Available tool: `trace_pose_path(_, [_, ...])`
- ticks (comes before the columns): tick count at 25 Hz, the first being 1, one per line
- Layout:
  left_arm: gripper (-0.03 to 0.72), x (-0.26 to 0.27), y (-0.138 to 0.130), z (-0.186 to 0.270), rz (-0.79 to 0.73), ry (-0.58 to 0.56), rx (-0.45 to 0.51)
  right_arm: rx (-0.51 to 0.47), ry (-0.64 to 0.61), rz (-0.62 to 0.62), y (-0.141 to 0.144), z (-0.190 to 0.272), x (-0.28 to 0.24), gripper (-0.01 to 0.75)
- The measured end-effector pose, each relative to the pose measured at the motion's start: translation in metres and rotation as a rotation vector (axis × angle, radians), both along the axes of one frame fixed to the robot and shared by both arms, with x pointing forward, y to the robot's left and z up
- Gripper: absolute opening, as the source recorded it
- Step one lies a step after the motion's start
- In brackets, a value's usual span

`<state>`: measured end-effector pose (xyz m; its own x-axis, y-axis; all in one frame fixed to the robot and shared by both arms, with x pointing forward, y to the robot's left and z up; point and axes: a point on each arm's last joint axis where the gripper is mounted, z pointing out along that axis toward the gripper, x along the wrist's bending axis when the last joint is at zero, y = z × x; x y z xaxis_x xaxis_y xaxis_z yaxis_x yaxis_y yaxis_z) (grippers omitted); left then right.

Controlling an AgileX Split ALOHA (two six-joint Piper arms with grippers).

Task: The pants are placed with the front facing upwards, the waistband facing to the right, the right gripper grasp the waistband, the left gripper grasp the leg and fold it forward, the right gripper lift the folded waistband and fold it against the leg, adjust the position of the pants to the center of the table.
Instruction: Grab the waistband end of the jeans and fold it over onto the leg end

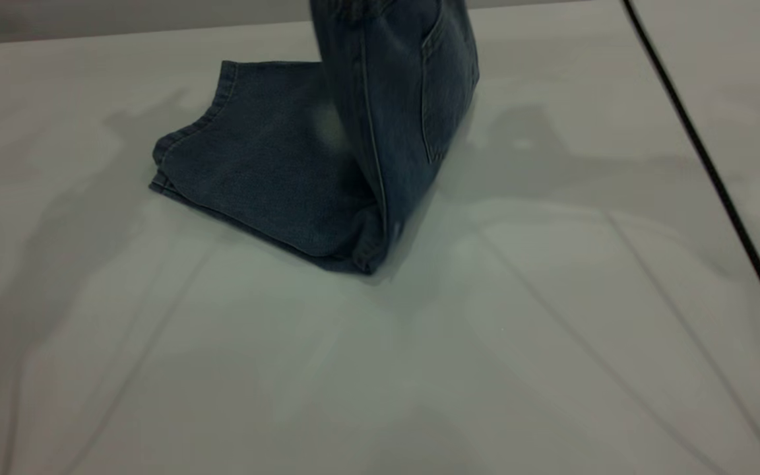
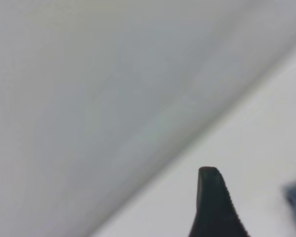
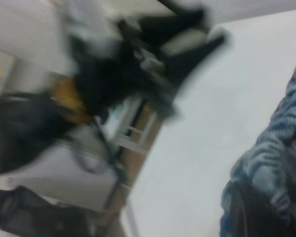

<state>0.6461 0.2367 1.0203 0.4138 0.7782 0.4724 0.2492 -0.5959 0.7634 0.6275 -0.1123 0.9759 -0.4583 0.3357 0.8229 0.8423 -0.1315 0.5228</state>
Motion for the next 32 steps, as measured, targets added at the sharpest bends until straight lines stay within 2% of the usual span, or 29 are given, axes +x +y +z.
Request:
trace_pose_path(8, [0.384,-0.041,0.011,0.095,0.025,-0.229,-0.022,-0.184,-0.097,-0.035,0.062,-0.022,0.004,0.039])
trace_pose_path(14, [0.384,-0.067,0.016,0.133,0.046,-0.322,-0.026,-0.188,-0.126,0.008,0.102,-0.040,0.012,0.041])
trace_pose_path(18, [0.384,-0.073,0.018,0.140,0.059,-0.335,-0.024,-0.183,-0.106,0.043,0.123,-0.058,0.013,0.066])
trace_pose_path(21, [0.384,-0.073,0.018,0.140,0.063,-0.332,-0.031,-0.181,-0.109,0.065,0.135,-0.063,0.010,0.150])
trace_pose_path(27, [0.384,-0.075,0.018,0.143,0.068,-0.337,-0.078,-0.181,-0.110,0.059,0.138,-0.061,0.009,0.478])
trace_pose_path(29, [0.384,-0.078,0.018,0.146,0.066,-0.349,-0.080,-0.129,-0.072,0.097,0.140,-0.054,0.004,0.526])
trace_pose_path(32, [0.384,-0.086,0.019,0.156,0.065,-0.378,-0.085,-0.058,-0.029,0.161,0.155,-0.032,-0.012,0.531])
